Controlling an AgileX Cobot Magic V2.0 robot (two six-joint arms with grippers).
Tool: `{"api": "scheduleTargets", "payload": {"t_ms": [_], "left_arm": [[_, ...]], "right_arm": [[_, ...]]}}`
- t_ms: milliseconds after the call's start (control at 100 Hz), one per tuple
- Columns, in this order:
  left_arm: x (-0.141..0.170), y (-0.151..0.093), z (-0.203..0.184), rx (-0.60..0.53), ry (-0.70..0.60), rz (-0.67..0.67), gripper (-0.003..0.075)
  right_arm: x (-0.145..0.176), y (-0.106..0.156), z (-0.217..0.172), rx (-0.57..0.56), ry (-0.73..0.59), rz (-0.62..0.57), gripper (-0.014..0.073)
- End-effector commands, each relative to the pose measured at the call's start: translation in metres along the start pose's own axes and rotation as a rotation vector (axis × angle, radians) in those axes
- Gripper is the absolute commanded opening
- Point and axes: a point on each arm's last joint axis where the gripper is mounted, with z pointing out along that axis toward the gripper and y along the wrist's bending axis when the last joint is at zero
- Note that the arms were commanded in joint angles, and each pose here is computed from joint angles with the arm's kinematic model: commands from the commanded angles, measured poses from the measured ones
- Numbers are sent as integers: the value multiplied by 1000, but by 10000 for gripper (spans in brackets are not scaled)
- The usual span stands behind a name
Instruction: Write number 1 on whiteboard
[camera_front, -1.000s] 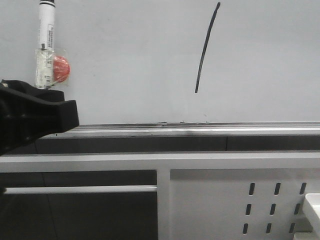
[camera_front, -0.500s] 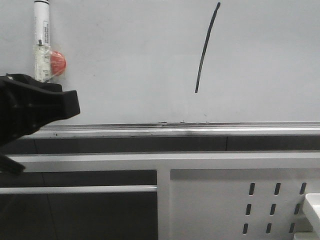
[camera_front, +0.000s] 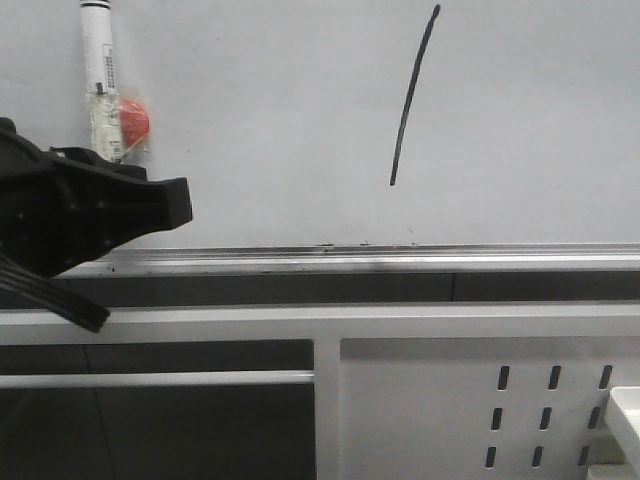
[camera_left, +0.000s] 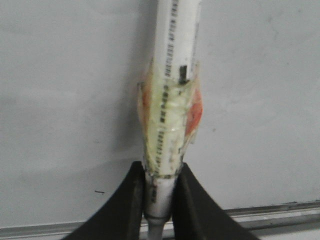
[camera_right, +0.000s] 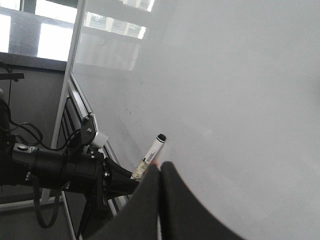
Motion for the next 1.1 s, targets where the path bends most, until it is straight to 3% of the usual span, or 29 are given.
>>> {"api": "scheduleTargets", "payload": {"t_ms": [0, 610, 910, 1090], "left_arm": [[-30, 1, 1, -20, -253, -37, -20], [-30, -1, 3, 18, -258, -17, -15], [-30, -1, 3, 18, -258, -17, 198], [-30, -1, 3, 22, -261, -16, 215]], "right_arm": [[-11, -7, -3, 59, -50, 12, -69], [-11, -6, -3, 52, -48, 12, -69], [-10, -6, -3, 50, -48, 12, -69], [-10, -6, -3, 50, -48, 12, -69]]}}
